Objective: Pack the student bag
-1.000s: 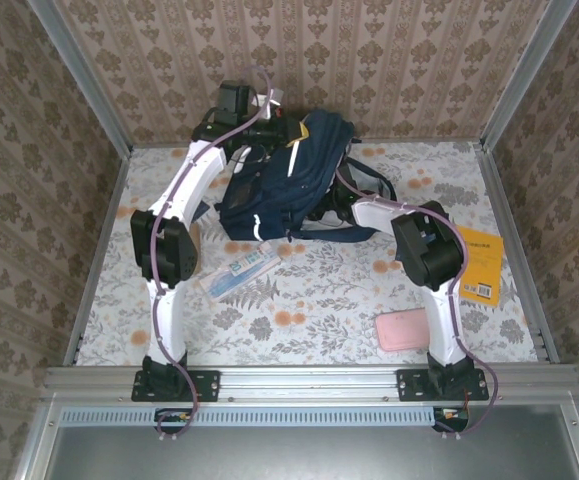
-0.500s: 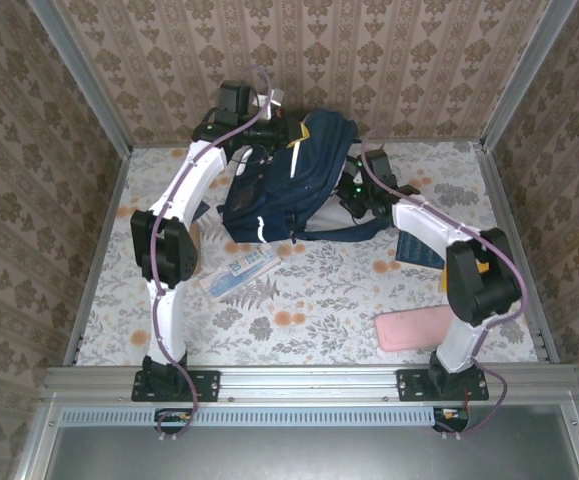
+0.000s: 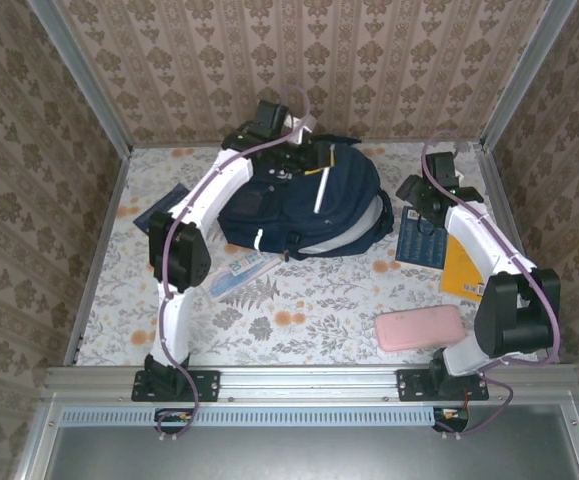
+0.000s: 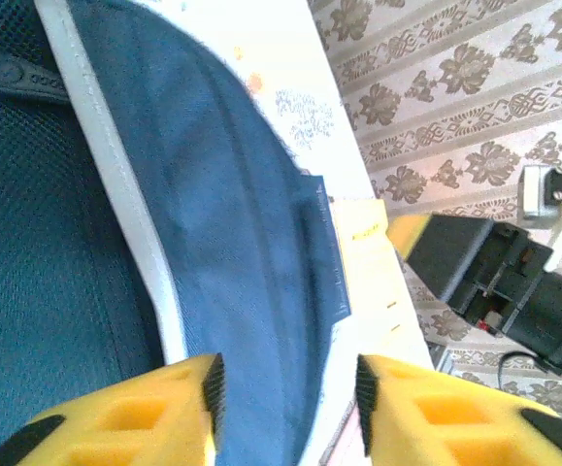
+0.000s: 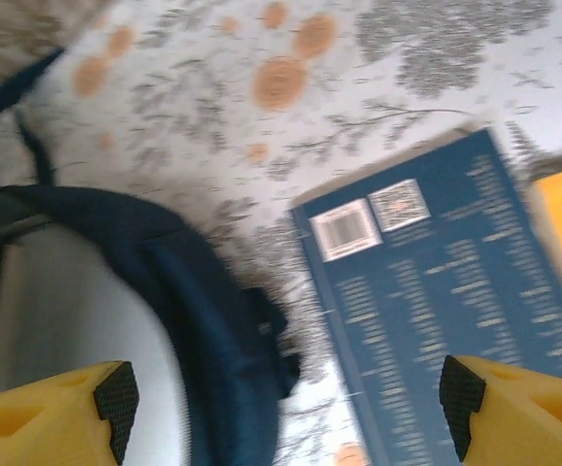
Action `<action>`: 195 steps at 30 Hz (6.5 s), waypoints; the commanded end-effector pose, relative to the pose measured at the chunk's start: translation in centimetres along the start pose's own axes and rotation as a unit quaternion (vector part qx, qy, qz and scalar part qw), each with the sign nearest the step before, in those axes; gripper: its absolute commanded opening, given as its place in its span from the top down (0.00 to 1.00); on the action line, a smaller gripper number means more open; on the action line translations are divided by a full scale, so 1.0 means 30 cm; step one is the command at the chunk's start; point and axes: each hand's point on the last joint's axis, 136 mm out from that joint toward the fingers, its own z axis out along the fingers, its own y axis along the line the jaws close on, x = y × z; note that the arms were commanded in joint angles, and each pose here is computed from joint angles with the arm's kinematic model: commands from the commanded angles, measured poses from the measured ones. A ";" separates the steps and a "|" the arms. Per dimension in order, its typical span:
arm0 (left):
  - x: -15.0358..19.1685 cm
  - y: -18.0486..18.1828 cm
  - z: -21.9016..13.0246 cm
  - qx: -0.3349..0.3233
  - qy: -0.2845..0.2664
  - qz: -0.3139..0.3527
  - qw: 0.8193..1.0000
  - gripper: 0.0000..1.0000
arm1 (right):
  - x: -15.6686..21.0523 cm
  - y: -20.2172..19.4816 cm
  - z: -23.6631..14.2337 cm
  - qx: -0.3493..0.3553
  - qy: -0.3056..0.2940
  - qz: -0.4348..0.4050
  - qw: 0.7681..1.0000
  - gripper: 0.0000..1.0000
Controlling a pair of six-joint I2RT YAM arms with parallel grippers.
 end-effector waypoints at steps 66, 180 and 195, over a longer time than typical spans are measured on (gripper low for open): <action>0.330 0.074 -0.050 -0.041 0.022 0.000 0.999 0.50 | 0.194 -0.087 0.247 -0.119 0.229 0.090 0.962 1.00; 0.588 -0.334 -0.281 -0.294 -0.222 0.741 0.562 1.00 | 0.427 0.603 -0.664 -0.466 0.297 0.188 0.812 0.14; 0.699 -0.303 -0.175 -0.292 -0.170 0.810 0.479 1.00 | 0.422 0.570 -0.680 -0.462 0.240 0.090 0.849 0.92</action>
